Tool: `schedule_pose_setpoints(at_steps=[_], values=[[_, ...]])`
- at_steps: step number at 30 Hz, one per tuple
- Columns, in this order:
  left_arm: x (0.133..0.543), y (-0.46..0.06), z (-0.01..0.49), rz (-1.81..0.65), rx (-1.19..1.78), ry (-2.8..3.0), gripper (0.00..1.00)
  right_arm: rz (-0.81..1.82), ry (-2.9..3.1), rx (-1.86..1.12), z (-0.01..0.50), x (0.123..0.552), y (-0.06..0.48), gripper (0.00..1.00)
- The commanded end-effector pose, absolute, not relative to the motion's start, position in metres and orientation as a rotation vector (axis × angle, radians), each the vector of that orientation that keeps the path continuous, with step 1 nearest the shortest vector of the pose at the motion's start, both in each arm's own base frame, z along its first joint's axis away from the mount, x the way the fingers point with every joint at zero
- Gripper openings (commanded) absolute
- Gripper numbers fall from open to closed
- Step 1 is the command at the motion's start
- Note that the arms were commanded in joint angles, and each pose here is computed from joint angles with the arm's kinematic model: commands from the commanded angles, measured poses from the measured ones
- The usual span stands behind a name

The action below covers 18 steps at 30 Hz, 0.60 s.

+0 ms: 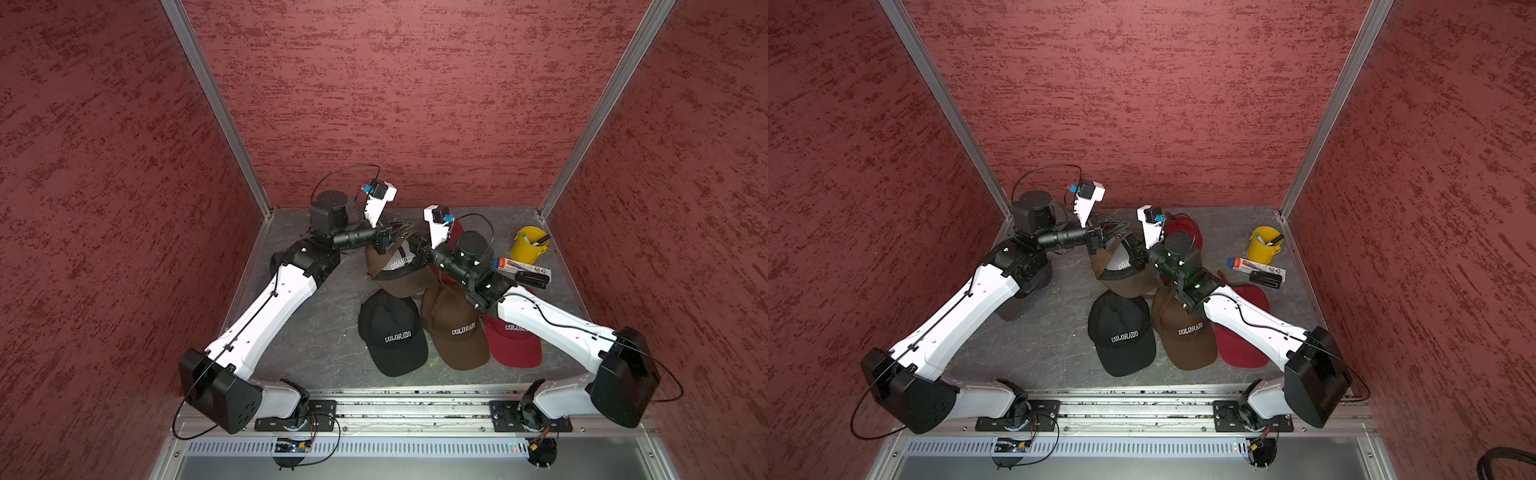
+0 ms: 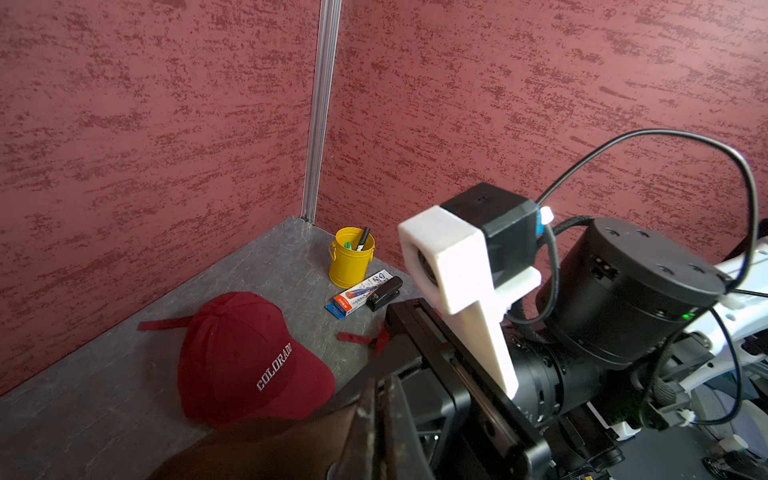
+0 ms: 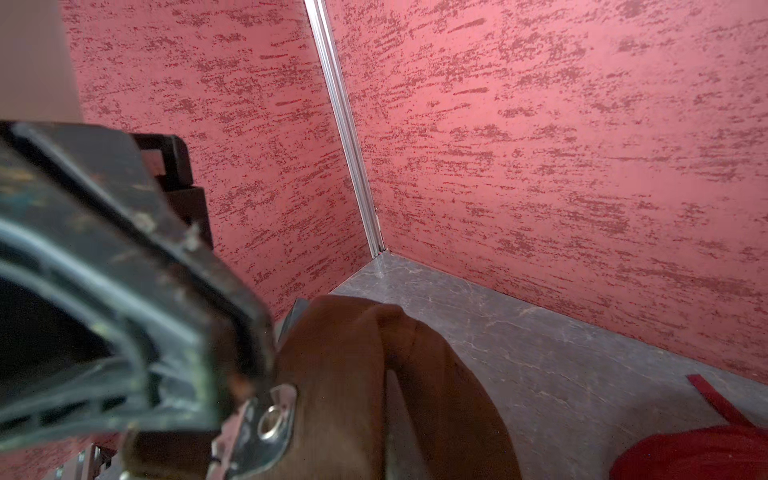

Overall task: Open the adjustable buckle of the baseball cap
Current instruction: Open the adjustable buckle on the baseball cap.

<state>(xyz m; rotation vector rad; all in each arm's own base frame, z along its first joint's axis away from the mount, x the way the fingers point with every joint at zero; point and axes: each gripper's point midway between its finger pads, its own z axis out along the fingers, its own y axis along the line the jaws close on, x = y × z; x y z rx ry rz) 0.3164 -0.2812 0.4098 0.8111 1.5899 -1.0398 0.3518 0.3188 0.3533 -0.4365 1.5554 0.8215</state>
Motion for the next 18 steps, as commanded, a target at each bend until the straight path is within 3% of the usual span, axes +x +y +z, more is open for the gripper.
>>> schedule_pose_setpoints(at_steps=[1,4,9,11,18], values=[[0.305,-0.279,0.429,-1.064,0.824,1.506,0.0,0.803,1.539,-0.345,0.366,0.364,0.306,0.0],[0.306,-0.28,0.426,-1.075,0.818,1.522,0.02,0.819,1.534,-0.348,0.367,0.363,0.308,0.0],[0.313,-0.277,0.425,-1.051,0.778,1.543,0.53,0.833,1.533,-0.356,0.37,0.362,0.31,0.0],[0.314,-0.272,0.429,-1.023,0.753,1.533,0.63,0.827,1.541,-0.352,0.368,0.363,0.309,0.0],[0.318,-0.234,0.44,-0.946,0.602,1.537,0.73,0.825,1.568,-0.34,0.362,0.366,0.307,0.0]])
